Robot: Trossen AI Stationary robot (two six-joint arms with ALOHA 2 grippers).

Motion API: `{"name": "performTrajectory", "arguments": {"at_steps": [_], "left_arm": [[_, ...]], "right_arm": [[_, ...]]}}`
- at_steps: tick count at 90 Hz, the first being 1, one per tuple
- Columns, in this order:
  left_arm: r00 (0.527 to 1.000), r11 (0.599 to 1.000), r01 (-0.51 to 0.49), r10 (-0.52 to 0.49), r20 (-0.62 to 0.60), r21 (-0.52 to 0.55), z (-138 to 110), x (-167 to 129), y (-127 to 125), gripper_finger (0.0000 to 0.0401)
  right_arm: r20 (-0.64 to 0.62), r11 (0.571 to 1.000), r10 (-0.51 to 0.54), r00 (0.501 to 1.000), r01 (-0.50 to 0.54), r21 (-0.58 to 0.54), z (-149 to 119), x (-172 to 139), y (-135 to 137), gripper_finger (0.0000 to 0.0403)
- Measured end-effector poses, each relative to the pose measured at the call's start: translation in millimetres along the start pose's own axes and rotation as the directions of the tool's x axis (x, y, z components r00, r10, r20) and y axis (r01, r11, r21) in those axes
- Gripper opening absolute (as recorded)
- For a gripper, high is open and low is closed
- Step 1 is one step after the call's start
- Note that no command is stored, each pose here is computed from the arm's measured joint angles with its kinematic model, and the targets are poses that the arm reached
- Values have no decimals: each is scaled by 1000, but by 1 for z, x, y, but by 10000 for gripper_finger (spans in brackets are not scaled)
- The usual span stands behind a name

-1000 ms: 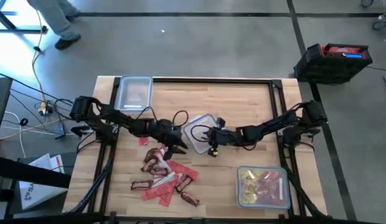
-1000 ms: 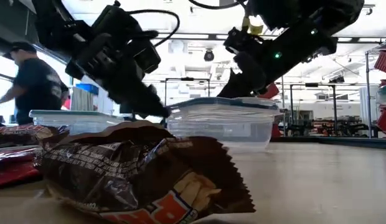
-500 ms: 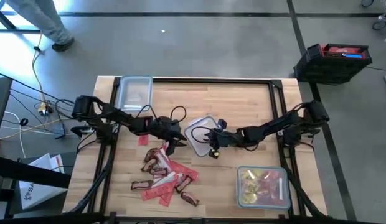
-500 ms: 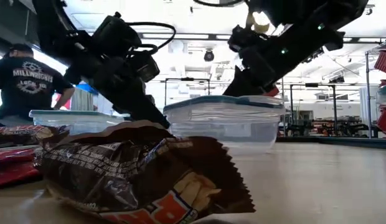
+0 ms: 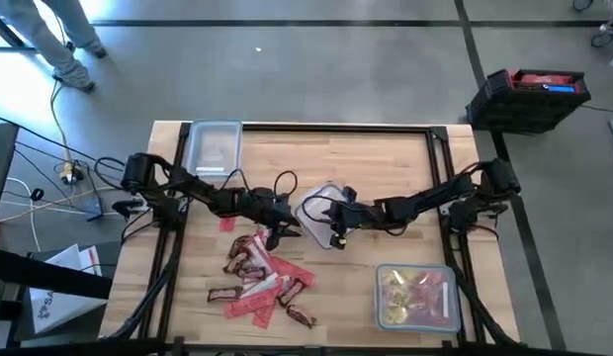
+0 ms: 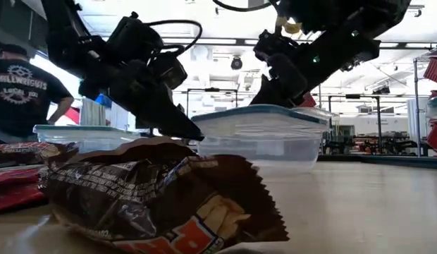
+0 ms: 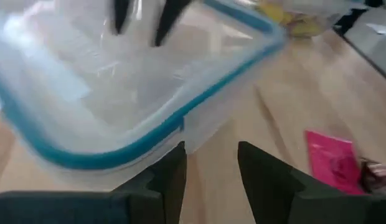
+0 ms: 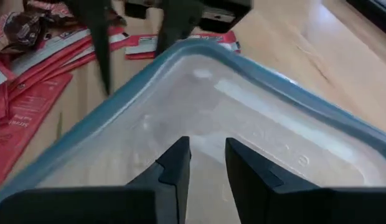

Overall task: Sort candy
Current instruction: Open the transparent bin

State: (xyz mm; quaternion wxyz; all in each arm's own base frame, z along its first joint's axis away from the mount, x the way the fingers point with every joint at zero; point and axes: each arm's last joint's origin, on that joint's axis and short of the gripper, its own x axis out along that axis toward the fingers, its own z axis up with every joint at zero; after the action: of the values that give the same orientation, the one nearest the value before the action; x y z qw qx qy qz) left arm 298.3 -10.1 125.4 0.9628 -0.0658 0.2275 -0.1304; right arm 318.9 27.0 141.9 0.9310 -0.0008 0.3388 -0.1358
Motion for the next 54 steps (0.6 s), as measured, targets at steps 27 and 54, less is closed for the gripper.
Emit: {"name": "performTrajectory", "arguments": {"at_steps": [27,54], "left_arm": [[987,988,146,-148,56,45,23,2,-17,126],[986,992,87,-99,133,92,47,-18,-29,126]], "right_arm": [[71,993,-38,997,46,-106,9,-7,-4,75],[55,974,25,998,-12,-225,39,-46,15,109]]}}
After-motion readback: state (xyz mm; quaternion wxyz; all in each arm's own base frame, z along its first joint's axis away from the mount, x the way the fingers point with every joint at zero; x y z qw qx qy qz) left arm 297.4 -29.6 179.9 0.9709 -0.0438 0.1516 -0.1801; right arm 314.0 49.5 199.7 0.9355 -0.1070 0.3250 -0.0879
